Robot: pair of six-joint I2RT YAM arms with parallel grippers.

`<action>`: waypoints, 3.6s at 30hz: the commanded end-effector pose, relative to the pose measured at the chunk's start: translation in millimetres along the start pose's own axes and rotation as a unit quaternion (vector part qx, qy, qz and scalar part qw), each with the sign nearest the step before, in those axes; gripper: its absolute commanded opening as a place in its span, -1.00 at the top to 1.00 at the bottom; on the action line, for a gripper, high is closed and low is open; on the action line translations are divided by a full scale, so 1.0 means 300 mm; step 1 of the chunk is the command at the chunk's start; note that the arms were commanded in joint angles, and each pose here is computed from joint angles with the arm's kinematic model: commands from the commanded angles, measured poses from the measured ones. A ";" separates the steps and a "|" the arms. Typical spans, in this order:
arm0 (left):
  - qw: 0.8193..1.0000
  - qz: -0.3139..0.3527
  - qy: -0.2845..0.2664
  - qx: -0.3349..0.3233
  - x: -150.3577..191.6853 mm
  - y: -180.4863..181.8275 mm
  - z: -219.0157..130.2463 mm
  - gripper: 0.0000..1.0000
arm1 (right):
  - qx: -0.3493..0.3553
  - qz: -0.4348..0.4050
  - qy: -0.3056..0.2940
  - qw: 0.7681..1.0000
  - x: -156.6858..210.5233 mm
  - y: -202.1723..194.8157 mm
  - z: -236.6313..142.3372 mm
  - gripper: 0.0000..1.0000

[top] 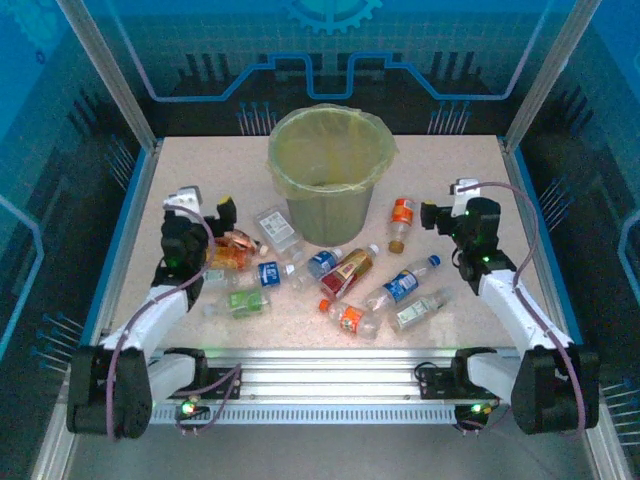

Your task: Put the plastic bottles in the bin

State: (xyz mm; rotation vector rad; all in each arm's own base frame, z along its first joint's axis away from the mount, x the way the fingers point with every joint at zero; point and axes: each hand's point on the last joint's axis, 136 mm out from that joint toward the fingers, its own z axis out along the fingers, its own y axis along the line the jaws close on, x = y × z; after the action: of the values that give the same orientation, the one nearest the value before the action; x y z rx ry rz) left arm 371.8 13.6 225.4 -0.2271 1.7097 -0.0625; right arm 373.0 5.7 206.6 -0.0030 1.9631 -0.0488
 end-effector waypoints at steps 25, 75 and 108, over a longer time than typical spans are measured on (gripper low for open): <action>0.870 -0.371 0.289 -0.146 0.235 0.033 -0.426 -0.98 | 0.106 0.092 0.094 0.986 0.004 -0.128 -0.233 -0.99; 0.796 -0.397 0.379 -0.255 0.727 -0.061 -0.551 -0.97 | 0.136 0.120 0.099 0.978 -0.004 -0.160 -0.288 -0.99; 0.749 -0.368 0.461 -0.301 0.865 -0.025 -0.672 -0.60 | 0.212 0.150 0.122 0.958 0.038 -0.231 -0.290 -0.99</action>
State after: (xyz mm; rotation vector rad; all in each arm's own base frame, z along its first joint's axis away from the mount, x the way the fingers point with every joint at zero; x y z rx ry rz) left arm 174.2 -69.4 22.4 -1.5500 2.3429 -0.3763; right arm 288.9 -55.5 220.4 0.5633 2.1712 -0.2621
